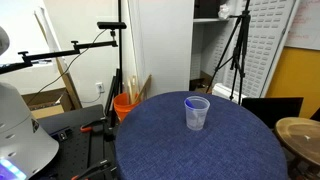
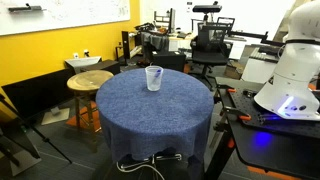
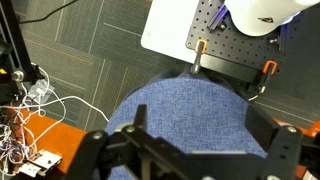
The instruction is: Take the marker out of the cup and put it on the table
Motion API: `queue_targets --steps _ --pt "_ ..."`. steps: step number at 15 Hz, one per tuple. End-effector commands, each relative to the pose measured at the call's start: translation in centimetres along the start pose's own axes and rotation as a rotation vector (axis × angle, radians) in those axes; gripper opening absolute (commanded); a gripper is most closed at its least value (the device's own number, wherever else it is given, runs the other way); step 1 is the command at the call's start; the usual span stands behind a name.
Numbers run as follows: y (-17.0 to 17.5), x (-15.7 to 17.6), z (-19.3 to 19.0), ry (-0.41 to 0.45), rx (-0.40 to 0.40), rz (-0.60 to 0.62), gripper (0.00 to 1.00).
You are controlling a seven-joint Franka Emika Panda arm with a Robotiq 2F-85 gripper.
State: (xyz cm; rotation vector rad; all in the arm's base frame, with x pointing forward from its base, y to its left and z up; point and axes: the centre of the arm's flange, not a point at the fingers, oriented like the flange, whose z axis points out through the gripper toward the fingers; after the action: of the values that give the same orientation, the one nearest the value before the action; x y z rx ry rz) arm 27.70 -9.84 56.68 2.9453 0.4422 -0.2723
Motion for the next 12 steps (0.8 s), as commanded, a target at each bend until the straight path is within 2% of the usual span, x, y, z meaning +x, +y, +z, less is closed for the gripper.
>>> queue_targets --steps 1,6,12 --pt "0.0 0.0 0.0 0.000 0.000 0.000 1.00" --pt "0.0 0.0 0.0 0.000 0.000 0.000 1.00" --pt "2.4 1.8 1.5 0.068 0.070 0.026 1.00"
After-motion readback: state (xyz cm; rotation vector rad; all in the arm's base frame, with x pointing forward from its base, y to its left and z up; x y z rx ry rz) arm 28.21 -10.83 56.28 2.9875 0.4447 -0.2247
